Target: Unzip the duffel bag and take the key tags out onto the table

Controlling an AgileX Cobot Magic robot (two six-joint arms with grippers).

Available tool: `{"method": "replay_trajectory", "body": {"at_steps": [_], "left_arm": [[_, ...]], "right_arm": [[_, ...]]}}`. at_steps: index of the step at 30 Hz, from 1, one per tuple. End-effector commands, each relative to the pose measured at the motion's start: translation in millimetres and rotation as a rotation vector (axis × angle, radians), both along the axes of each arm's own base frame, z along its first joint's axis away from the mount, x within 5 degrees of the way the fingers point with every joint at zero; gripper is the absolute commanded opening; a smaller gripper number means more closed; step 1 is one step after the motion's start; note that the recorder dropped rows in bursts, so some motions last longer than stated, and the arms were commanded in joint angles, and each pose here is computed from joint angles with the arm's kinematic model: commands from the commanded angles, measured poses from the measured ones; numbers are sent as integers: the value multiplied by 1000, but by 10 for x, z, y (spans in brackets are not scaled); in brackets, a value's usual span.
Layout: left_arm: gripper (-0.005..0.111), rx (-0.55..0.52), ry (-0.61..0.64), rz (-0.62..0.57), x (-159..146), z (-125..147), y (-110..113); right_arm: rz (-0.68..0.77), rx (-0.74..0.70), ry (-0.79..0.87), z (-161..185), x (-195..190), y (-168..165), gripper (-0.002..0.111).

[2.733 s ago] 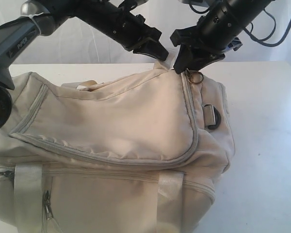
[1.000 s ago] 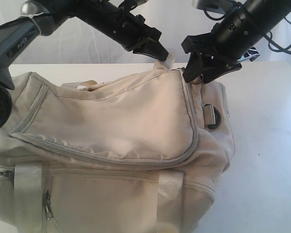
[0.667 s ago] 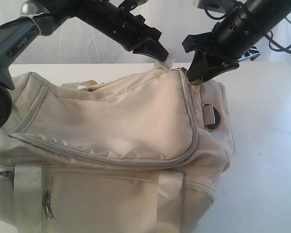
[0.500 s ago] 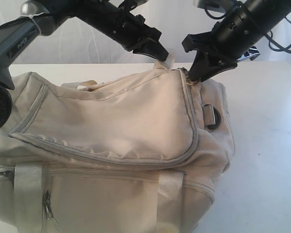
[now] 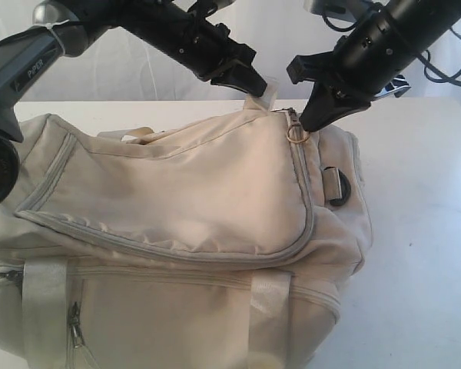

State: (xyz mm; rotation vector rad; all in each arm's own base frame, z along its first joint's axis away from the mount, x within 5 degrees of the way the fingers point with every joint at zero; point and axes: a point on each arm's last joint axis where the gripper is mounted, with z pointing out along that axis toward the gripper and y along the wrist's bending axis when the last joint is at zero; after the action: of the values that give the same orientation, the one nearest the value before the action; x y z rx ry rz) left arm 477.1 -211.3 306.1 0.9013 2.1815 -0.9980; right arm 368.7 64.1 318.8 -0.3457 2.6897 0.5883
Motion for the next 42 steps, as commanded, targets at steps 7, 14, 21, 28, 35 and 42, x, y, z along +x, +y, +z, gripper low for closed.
{"method": "replay_trajectory", "body": {"at_steps": [7,14,21,28,35,42], "left_arm": [[0,-41,-13,-14,-57,155,2],[0,-41,-13,-14,-57,155,2],[0,-41,-13,-14,-57,155,2],[0,-41,-13,-14,-57,155,2],[0,-41,-13,-14,-57,155,2],[0,-45,-13,-16,-59,158,0]], "right_arm": [[35,8,-9,162,-143,-17,0],[44,7,-62,336,-265,-25,0],[52,2,-25,241,-395,-33,0],[73,17,-129,188,-316,53,2],[78,31,-161,97,-212,210,48],[40,-29,-179,-10,-110,208,57]]}}
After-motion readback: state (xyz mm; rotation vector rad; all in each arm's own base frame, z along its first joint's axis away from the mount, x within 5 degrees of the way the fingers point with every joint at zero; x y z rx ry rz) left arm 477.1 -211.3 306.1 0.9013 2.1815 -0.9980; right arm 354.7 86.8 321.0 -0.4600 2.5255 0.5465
